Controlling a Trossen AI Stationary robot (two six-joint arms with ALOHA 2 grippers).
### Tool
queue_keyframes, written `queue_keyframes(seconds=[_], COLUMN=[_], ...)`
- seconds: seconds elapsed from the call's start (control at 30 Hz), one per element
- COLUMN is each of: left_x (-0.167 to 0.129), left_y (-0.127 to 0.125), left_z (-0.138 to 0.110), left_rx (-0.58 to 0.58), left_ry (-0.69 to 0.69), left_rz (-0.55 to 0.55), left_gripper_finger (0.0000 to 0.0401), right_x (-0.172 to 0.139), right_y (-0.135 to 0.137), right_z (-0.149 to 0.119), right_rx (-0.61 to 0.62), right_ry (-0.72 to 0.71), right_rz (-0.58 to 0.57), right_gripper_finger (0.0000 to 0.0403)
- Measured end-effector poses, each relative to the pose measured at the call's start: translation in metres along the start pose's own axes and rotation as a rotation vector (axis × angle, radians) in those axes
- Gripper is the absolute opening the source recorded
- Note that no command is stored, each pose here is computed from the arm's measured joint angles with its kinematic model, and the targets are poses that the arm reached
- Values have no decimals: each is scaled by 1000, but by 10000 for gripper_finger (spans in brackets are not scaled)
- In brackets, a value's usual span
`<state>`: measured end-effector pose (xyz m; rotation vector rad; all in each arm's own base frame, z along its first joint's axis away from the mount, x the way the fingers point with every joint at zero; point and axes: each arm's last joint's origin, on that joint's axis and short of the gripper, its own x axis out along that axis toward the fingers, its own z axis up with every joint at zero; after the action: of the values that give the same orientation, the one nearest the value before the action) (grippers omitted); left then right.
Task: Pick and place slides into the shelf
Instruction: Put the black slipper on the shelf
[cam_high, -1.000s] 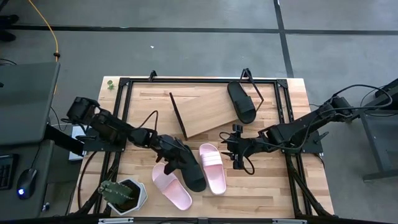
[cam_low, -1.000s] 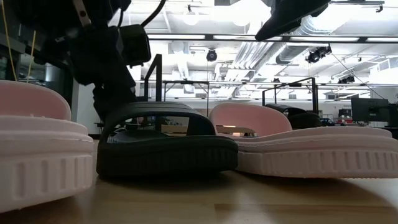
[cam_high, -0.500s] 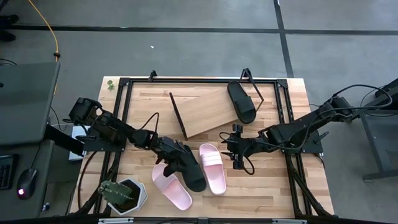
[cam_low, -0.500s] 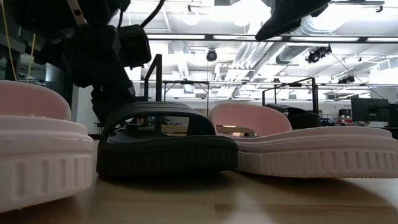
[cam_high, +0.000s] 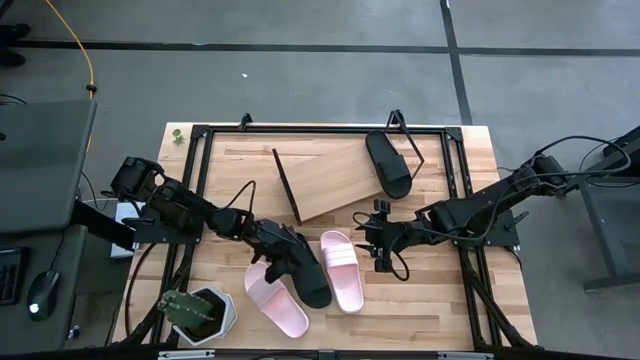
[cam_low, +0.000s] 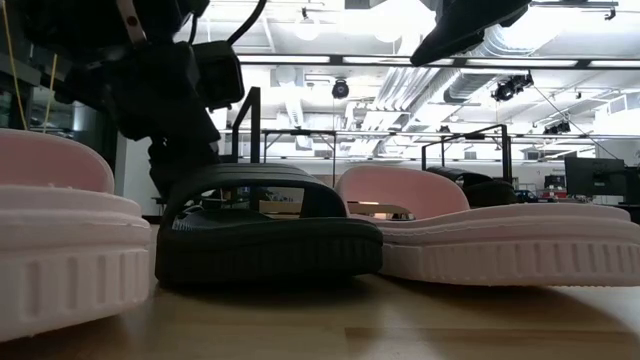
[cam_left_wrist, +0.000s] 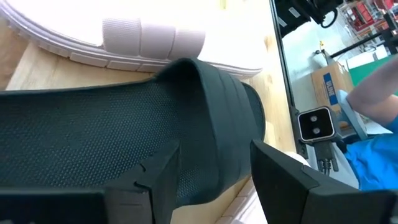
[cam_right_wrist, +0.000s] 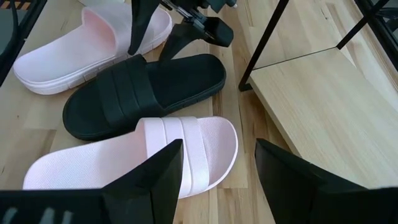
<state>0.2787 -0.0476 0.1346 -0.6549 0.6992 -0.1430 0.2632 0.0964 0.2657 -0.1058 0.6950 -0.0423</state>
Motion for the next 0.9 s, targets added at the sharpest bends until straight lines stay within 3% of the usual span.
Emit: queue_keyframes(seconds=[0.9], left_x=[45], left_y=[-1], left_z=[12], left_rx=[36], left_ry=[89], left_rz=[-74], left_gripper_finger=[177], right_x=[0], right_y=[0], right_z=[0], right_rx=[-2], right_ry=[0], right_rz=[-1], right_gripper_finger=[190])
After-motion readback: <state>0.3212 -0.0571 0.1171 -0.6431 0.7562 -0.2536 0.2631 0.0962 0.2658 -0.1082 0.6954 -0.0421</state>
